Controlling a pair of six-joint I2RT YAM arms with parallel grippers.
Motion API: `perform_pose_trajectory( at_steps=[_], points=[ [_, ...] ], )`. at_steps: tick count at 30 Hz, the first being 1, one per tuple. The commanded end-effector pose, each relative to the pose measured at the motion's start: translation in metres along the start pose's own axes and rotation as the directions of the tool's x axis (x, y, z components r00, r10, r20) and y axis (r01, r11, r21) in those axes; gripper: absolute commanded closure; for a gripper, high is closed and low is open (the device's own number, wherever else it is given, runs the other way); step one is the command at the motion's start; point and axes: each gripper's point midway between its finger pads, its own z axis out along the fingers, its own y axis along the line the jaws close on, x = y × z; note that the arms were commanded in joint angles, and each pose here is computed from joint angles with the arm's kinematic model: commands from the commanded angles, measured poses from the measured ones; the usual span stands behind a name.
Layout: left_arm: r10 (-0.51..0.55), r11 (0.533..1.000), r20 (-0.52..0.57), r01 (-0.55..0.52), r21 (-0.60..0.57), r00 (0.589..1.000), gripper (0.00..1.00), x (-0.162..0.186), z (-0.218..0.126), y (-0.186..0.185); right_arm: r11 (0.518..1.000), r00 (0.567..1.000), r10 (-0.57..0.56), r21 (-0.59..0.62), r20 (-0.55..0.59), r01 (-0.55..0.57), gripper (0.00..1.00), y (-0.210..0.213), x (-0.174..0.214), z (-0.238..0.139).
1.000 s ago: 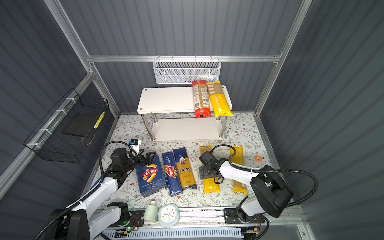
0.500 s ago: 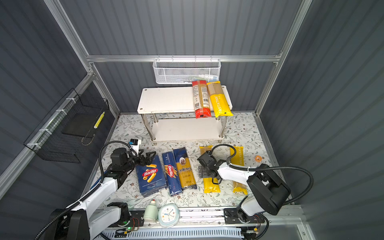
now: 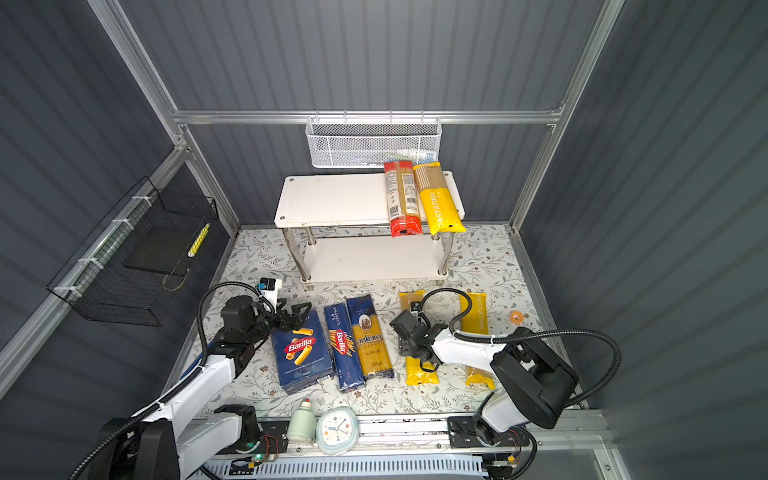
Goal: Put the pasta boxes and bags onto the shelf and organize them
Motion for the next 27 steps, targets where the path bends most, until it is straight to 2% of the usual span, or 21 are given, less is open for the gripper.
perform_pose_trajectory(
  at_steps=[1, 9, 15, 18, 23, 27],
  points=[
    [-0.011, 1.0, -0.002, 0.011, -0.005, 1.0, 0.01, 0.002, -0.002, -0.001, 0.996, 0.995, -0.035, 0.082, -0.096, 0.043, 0.34, -0.021, 0.032, 0.007],
    [-0.014, 1.0, -0.002, 0.014, -0.016, 1.0, 0.01, 0.002, -0.002, 0.001, 0.998, 0.999, -0.006, 0.063, -0.042, 0.009, 0.46, -0.021, 0.029, -0.001],
    [-0.014, 1.0, -0.001, 0.014, -0.018, 1.0, 0.01, 0.002, -0.002, 0.001, 0.999, 1.0, -0.002, 0.043, 0.014, 0.002, 0.61, -0.02, 0.021, -0.01],
    [-0.008, 1.0, 0.003, 0.008, -0.012, 1.0, 0.01, 0.001, 0.0, 0.001, 1.0, 1.0, 0.006, 0.022, 0.031, -0.007, 0.64, -0.018, 0.019, -0.012],
    [-0.047, 0.997, 0.023, 0.046, 0.063, 0.999, 0.01, -0.029, 0.004, -0.018, 0.999, 0.997, 0.028, -0.03, 0.075, -0.026, 0.73, -0.01, 0.012, -0.014],
    [-0.014, 0.997, 0.017, 0.013, 0.077, 1.0, 0.01, -0.04, 0.011, -0.03, 0.997, 0.996, 0.035, -0.064, 0.081, -0.029, 0.8, -0.001, 0.003, -0.018]
  ],
)
